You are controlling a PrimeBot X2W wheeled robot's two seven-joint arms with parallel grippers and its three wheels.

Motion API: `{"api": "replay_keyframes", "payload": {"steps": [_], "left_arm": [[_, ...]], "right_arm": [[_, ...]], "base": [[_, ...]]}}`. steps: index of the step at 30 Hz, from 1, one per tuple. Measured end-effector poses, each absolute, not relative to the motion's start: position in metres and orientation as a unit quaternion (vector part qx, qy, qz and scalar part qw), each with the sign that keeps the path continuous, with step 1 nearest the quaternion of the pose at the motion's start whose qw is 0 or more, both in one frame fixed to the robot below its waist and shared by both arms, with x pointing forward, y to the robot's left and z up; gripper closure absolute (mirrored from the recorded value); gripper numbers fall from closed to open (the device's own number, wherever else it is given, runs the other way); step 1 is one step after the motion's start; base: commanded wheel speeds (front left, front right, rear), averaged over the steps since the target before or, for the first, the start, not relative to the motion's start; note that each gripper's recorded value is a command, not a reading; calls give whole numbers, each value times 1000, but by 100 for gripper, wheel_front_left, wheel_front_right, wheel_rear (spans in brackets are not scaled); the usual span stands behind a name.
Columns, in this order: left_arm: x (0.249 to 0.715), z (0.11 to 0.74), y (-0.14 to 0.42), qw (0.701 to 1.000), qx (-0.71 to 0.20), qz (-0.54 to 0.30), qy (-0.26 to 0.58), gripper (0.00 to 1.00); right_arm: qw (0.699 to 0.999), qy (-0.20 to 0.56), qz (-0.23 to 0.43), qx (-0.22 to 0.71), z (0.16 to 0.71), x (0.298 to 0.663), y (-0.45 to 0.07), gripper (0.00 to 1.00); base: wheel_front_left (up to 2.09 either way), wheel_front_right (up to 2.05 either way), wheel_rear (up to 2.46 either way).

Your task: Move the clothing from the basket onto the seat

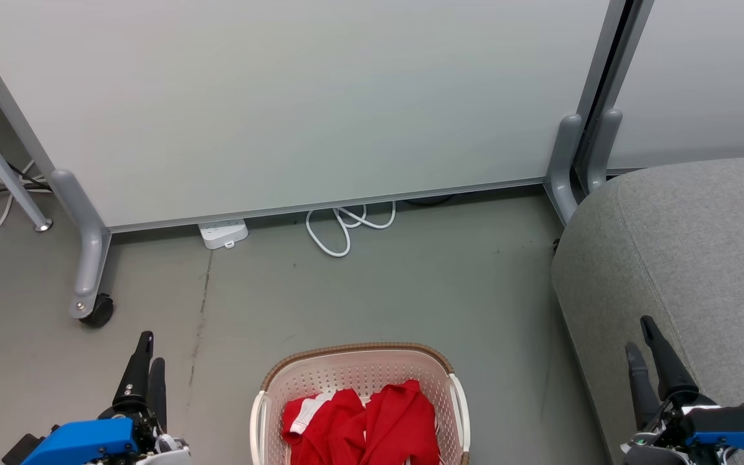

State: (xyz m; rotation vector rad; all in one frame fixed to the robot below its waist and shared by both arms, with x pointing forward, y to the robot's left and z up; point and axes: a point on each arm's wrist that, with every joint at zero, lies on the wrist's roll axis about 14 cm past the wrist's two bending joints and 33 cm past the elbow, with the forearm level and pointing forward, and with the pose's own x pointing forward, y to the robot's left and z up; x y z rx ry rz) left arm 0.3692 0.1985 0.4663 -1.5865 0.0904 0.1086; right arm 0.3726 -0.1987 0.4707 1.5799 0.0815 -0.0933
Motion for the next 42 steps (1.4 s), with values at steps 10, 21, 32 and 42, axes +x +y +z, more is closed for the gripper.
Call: {"api": "replay_keyframes", "payload": {"steps": [10,21,32,42], "left_arm": [[374,472,196,743,-667,46,35,0],[383,488,192,819,-573,29,22,0],[386,490,178,879,-475,12,30,0],[386,492,170,918,-396,-2,29,0]], "right_arm": [[740,30,-47,670,473,375,-199,0],[816,21,-22,578,489,383,-190,0],[872,23,-4,490,493,385,-178,0],[905,23,2,425,491,384,-174,0]], "base": [[0,0,0],[0,0,0],[0,0,0],[0,0,0]]}}
